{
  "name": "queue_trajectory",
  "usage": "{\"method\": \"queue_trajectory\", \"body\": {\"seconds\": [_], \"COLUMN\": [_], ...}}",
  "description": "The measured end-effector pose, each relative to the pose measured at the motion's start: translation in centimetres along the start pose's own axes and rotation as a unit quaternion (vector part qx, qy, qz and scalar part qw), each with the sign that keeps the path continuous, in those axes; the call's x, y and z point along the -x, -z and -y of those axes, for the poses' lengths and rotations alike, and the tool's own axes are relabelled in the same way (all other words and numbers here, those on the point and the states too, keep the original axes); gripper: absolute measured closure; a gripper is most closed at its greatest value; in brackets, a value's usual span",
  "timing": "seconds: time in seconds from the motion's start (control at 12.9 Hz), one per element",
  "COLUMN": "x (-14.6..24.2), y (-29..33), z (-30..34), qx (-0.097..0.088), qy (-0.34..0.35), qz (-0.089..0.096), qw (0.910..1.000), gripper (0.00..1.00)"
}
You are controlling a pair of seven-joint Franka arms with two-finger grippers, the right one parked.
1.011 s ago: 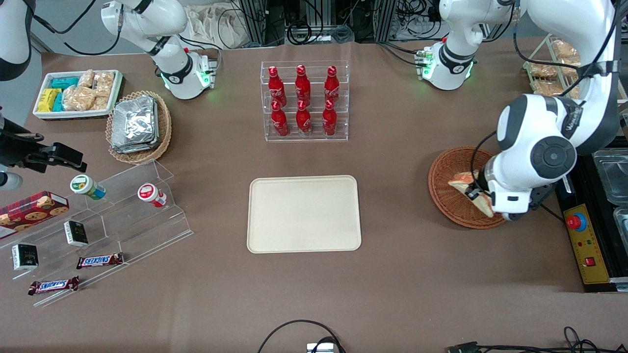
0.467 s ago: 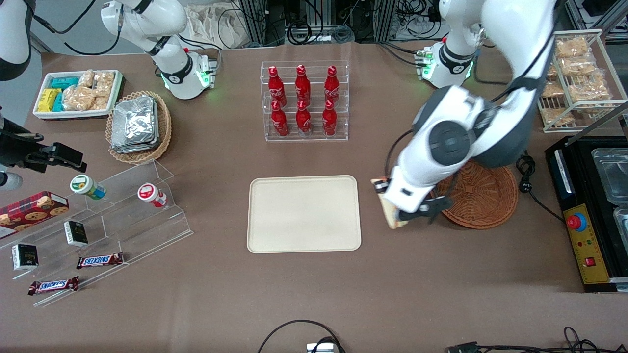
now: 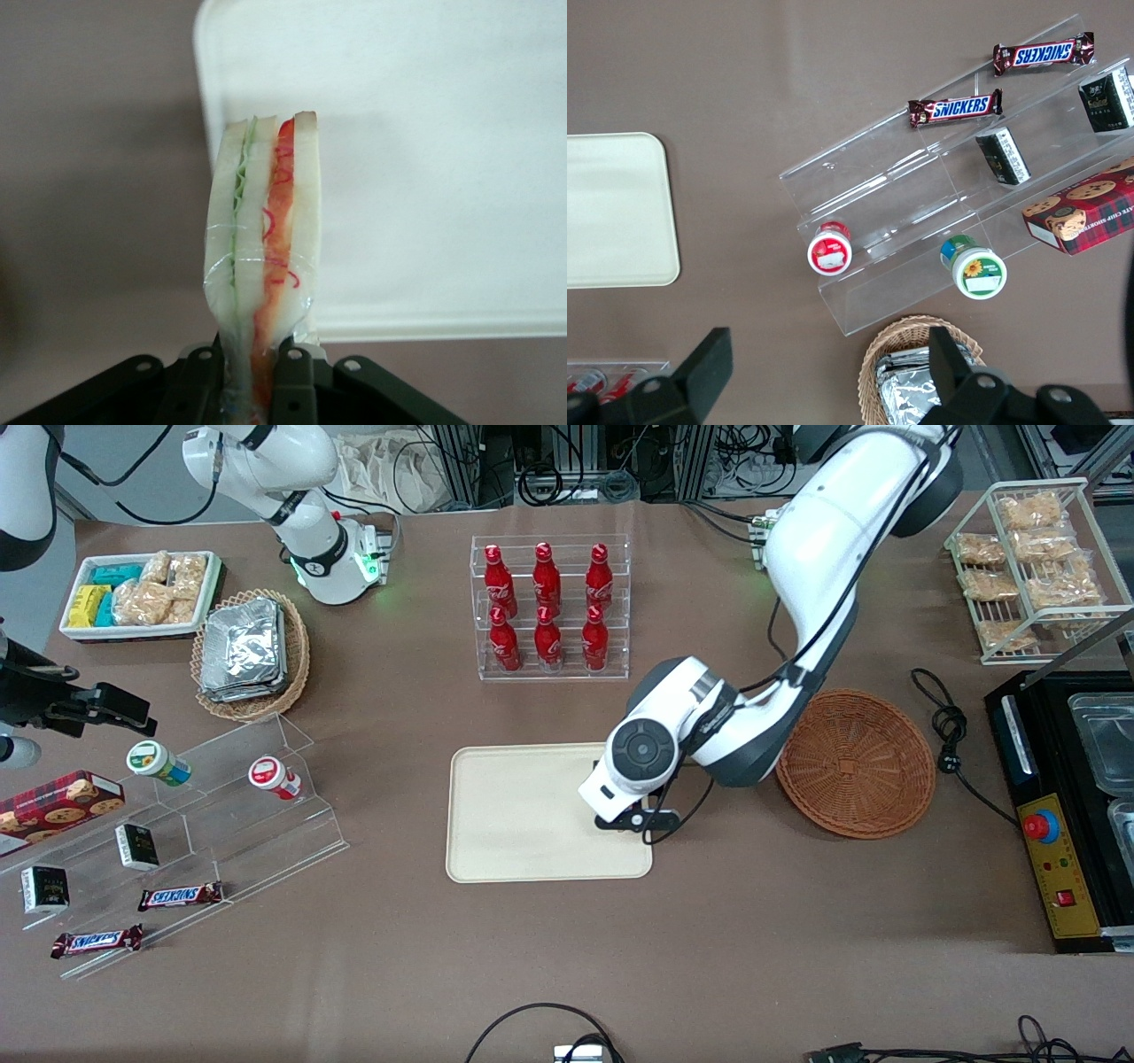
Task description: Place sandwich from basket to tray
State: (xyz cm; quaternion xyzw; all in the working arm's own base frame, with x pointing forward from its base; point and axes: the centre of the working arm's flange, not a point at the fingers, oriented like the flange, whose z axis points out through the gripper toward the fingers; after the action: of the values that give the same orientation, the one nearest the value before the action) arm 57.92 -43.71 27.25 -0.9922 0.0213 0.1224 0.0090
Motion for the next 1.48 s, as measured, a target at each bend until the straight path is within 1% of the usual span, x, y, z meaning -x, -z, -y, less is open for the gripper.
{"method": "queue_trajectory", "body": {"seconds": [0.08,0.23,0.31,0.39,0.47,0.54,0.78,1.01,1.09,1.17,1.24,1.4,1.48], "x": [-0.4,-0.8,-1.0,-1.2,-1.6,-2.1,-3.1,-2.8,-2.6,-2.5,-2.3,-1.3,-0.2], "y": [-1.2,-3.4,-4.1,-4.2,-4.0,-3.8,-2.8,-0.1,1.7,3.8,6.2,10.7,12.0], "z": [-0.3,-0.6,-0.6,-0.6,-0.4,-0.1,0.7,0.8,1.0,1.4,2.5,5.8,7.3], "qx": [-0.004,-0.022,-0.023,-0.02,-0.017,-0.013,-0.009,-0.006,-0.002,0.003,0.003,-0.007,-0.012], "qy": [-0.005,-0.013,-0.014,-0.013,-0.009,0.002,0.045,0.099,0.109,0.117,0.127,0.145,0.148], "qz": [-0.003,-0.004,-0.004,-0.008,-0.015,-0.024,-0.039,-0.049,-0.059,-0.07,-0.079,-0.087,-0.094], "qw": [1.0,0.9997,0.9996,0.9997,0.9997,0.9996,0.9982,0.9938,0.9923,0.9906,0.9887,0.9855,0.9845], "gripper": [0.81,0.81,0.81,0.84,0.82,0.75,0.42,0.11,0.02,0.0,0.0,0.01,0.01]}}
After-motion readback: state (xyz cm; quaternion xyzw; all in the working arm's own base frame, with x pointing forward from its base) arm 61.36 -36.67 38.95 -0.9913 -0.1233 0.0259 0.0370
